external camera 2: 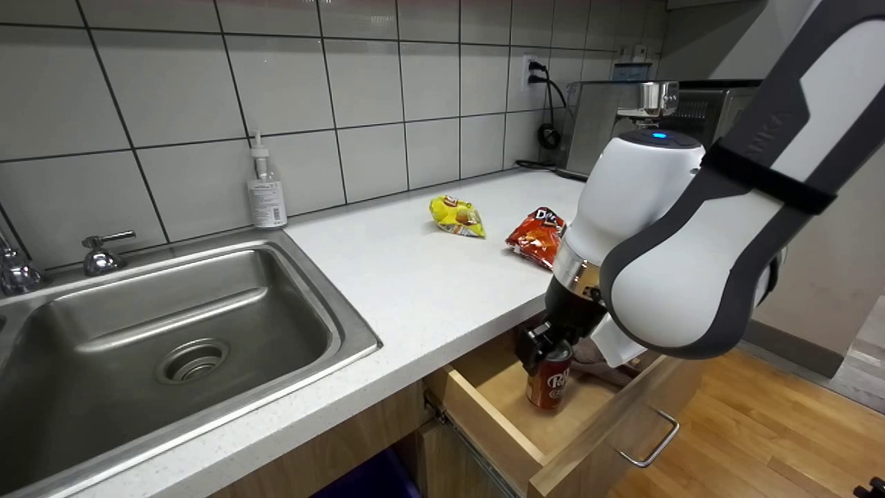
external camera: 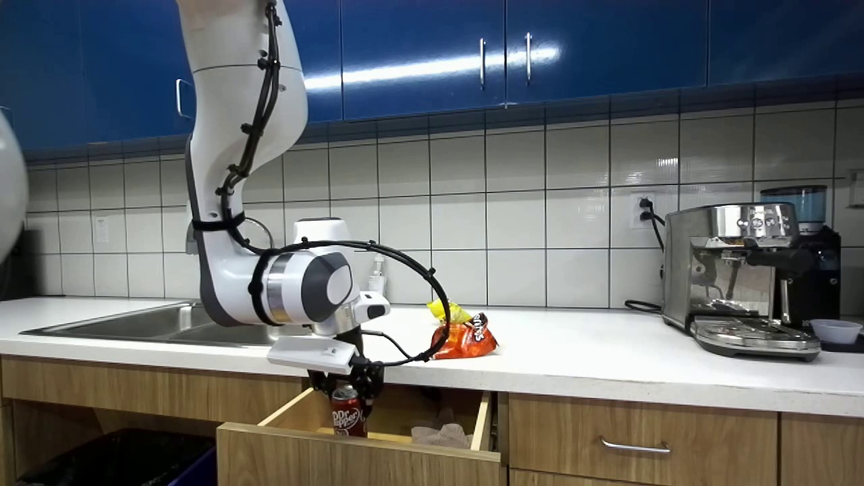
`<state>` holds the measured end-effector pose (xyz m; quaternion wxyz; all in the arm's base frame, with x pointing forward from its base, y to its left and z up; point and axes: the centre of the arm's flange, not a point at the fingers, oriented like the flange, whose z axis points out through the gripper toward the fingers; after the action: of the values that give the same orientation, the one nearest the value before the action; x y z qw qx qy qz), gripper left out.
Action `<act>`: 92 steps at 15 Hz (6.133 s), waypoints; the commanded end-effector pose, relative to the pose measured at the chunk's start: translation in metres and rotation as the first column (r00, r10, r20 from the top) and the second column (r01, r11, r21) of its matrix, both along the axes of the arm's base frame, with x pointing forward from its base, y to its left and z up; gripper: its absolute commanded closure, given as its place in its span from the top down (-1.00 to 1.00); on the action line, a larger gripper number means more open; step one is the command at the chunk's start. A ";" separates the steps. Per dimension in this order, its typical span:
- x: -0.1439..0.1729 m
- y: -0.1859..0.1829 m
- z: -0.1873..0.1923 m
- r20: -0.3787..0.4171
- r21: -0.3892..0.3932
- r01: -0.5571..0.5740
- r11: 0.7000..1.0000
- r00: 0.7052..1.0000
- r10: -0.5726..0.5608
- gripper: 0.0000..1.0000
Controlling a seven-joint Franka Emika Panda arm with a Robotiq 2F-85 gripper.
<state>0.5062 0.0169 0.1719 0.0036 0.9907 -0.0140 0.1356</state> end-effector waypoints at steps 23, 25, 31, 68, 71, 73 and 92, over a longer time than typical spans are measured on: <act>0.013 0.012 -0.012 0.001 0.057 0.048 0.997 0.999 -0.048 -0.22; 0.013 0.012 -0.013 0.000 0.058 0.049 0.997 0.999 -0.049 -0.22; 0.011 0.012 -0.020 -0.014 0.059 0.051 0.997 0.999 -0.050 -0.22; -0.035 0.015 0.048 0.045 0.070 0.053 0.996 0.997 -0.056 1.00; -0.042 0.013 0.057 0.054 0.070 0.076 0.995 0.995 -0.080 1.00; -0.028 0.018 0.043 0.039 0.061 0.046 0.997 0.998 -0.049 1.00; -0.047 0.025 0.050 0.050 0.048 0.006 0.999 0.999 -0.008 1.00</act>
<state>0.4747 0.0364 0.2096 -0.0216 0.9879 -0.0353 0.1498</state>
